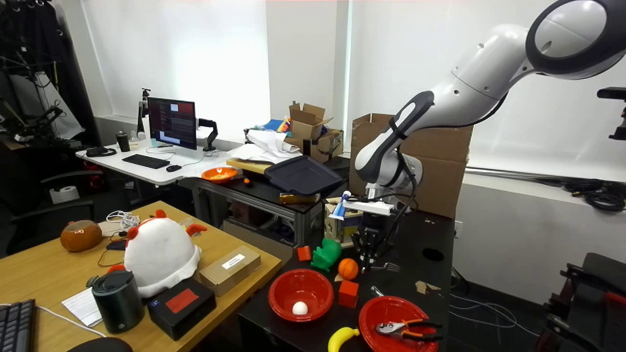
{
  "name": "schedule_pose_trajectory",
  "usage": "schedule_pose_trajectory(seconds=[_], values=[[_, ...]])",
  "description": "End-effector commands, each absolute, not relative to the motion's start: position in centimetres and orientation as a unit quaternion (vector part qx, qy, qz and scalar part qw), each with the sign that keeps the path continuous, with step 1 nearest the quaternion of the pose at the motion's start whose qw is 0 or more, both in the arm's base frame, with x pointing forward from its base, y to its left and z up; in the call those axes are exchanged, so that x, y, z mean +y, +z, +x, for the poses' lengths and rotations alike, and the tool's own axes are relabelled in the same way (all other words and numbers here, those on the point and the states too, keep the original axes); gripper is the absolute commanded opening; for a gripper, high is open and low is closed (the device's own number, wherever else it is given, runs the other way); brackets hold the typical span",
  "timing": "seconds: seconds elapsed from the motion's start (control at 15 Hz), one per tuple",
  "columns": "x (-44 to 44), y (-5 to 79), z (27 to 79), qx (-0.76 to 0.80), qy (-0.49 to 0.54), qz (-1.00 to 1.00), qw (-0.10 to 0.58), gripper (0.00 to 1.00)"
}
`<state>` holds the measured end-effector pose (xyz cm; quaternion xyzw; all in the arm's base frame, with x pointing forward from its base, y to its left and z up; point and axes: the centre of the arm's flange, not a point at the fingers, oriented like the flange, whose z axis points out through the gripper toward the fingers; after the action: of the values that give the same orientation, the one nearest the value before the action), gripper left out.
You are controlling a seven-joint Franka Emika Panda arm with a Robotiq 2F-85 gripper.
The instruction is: Pick up the folk from the bowl and put it on the counter
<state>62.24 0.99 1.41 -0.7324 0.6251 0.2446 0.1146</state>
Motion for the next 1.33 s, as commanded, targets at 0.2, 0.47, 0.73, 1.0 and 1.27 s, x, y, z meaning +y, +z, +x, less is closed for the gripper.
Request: schedule_pose_trajectory(seconds=[0.2, 0.47, 0.73, 1.0, 1.27], values=[[-0.8, 3.2, 56.5, 0.632, 0.229, -0.735, 0.092, 0.01], [-1.2, 3.3, 56.5, 0.631, 0.212, -0.743, 0.073, 0.01], [1.1, 3.6, 57.5, 0.613, 0.203, -0.759, 0.077, 0.01], [2.7, 3.8, 57.3, 0.593, 0.197, -0.778, 0.061, 0.01], [2.8, 3.6, 56.7, 0.578, 0.190, -0.793, 0.036, 0.01]])
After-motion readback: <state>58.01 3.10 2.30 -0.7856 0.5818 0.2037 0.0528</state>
